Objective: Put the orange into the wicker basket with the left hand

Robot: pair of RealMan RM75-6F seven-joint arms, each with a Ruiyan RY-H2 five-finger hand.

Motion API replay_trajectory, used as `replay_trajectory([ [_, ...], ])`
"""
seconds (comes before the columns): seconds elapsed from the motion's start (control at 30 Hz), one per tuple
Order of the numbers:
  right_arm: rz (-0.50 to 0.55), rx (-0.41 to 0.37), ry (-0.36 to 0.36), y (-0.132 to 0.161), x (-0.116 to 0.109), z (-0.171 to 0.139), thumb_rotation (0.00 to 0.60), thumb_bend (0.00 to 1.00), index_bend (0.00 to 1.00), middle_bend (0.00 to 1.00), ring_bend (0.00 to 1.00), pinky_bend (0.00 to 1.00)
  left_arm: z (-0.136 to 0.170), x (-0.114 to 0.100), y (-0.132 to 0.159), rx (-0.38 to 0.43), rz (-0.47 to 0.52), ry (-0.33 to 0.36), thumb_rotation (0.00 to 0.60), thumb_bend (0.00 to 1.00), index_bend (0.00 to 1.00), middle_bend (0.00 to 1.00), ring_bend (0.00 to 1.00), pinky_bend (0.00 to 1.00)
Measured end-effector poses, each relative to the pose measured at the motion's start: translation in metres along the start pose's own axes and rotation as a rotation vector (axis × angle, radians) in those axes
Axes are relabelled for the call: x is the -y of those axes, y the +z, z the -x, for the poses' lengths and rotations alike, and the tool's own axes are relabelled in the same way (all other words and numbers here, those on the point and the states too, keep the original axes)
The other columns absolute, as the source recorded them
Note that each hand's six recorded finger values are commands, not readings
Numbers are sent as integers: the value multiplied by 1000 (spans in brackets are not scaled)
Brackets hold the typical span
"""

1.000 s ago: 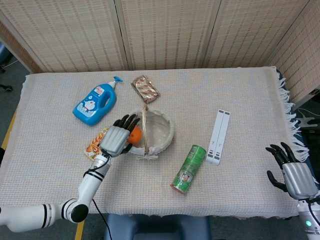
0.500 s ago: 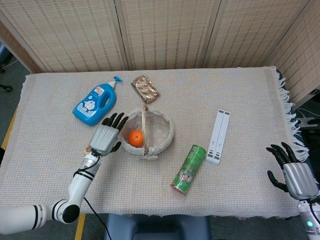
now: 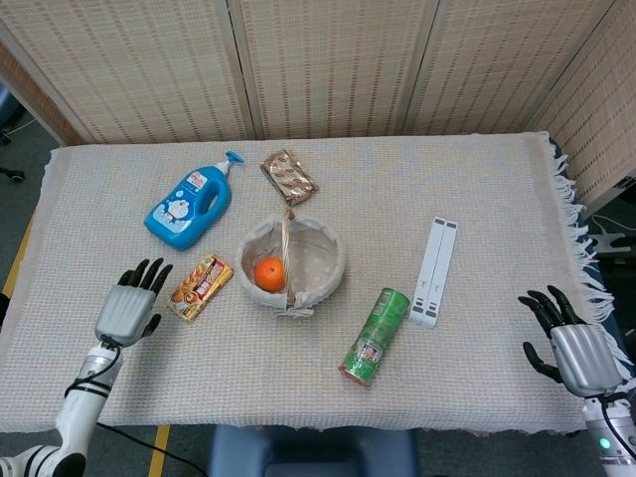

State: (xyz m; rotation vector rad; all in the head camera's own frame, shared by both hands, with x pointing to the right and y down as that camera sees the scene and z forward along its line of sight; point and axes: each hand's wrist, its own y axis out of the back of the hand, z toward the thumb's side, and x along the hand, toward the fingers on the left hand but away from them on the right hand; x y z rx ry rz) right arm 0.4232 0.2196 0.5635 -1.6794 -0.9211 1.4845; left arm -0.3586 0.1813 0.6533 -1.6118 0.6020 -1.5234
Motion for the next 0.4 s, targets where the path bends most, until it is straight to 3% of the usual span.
replay_trajectory([
  [0.17, -3, 5, 1, 0, 1, 0, 600, 297, 155, 112, 14, 462, 40, 17, -22, 4, 71, 23, 600, 327, 0, 0, 0, 204],
  [0.4, 10, -19, -33, 2, -5, -4, 600, 298, 155, 112, 14, 462, 45, 18, -23, 9, 62, 42, 600, 329, 0, 0, 0, 205],
])
